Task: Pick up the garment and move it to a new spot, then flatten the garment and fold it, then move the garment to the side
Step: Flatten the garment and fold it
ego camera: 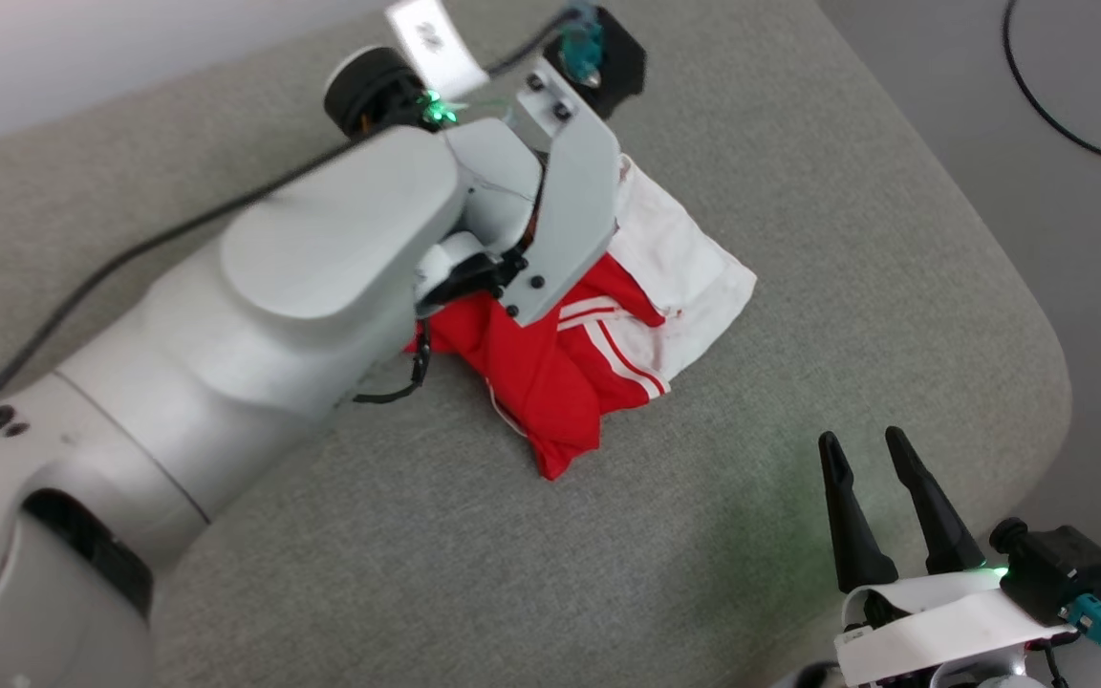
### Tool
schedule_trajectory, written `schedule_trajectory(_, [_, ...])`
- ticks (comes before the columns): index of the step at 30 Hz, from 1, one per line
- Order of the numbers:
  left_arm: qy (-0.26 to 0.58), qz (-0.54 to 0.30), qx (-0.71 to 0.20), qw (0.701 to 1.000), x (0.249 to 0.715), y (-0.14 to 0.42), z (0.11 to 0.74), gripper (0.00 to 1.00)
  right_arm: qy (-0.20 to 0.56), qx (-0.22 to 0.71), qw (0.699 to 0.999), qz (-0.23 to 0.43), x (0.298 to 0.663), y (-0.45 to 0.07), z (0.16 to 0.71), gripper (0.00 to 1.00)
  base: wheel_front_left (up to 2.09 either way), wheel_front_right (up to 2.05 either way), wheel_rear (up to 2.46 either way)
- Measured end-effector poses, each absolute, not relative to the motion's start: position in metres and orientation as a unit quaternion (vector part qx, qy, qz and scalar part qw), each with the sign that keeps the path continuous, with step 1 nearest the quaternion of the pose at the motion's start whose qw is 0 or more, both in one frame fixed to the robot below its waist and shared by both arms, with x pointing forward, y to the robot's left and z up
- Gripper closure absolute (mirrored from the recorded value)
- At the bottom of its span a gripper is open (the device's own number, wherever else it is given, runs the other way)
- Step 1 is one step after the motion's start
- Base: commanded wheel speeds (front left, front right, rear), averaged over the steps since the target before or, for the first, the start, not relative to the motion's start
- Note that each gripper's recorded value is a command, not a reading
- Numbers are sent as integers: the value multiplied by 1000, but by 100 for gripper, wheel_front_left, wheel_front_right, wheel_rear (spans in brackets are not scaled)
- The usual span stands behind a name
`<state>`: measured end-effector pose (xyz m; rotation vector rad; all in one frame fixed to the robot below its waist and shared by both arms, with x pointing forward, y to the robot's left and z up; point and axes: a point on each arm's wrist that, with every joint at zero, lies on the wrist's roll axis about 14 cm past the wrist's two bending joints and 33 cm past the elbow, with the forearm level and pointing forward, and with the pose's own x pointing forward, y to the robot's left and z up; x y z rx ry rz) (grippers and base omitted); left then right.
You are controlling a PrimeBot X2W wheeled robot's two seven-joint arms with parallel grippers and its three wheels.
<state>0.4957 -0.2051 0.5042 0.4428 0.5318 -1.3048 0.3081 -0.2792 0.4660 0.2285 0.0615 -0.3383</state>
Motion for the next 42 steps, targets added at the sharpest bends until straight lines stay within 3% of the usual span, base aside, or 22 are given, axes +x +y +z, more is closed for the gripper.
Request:
schedule_trajectory(12, [221, -599, 249, 728, 503, -222, 464, 0, 59, 118, 973, -191, 299, -282, 449, 0, 0, 0, 0])
schedule_trajectory(13, [217, -599, 248, 730, 504, -223, 465, 52, 60, 119, 973, -188, 300, -280, 449, 0, 0, 0, 0])
schedule_trajectory(14, [216, -599, 246, 731, 504, -223, 464, 81, 59, 120, 974, -185, 302, -279, 449, 0, 0, 0, 0])
schedule_trajectory(15, [216, -600, 243, 731, 504, -223, 463, 100, 57, 120, 974, -182, 304, -278, 450, 0, 0, 0, 0])
schedule_trajectory(27, [157, -597, 92, 781, 518, -209, 508, 100, 49, 102, 983, -147, 323, -272, 457, 0, 0, 0, 0])
schedule_trajectory(34, [172, -495, -17, 851, 547, -111, 492, 100, 49, 92, 990, -90, 345, -257, 469, 0, 0, 0, 0])
schedule_trajectory(42, [222, -354, -97, 904, 528, 17, 445, 100, 40, 92, 995, -23, 365, -224, 488, 0, 0, 0, 0])
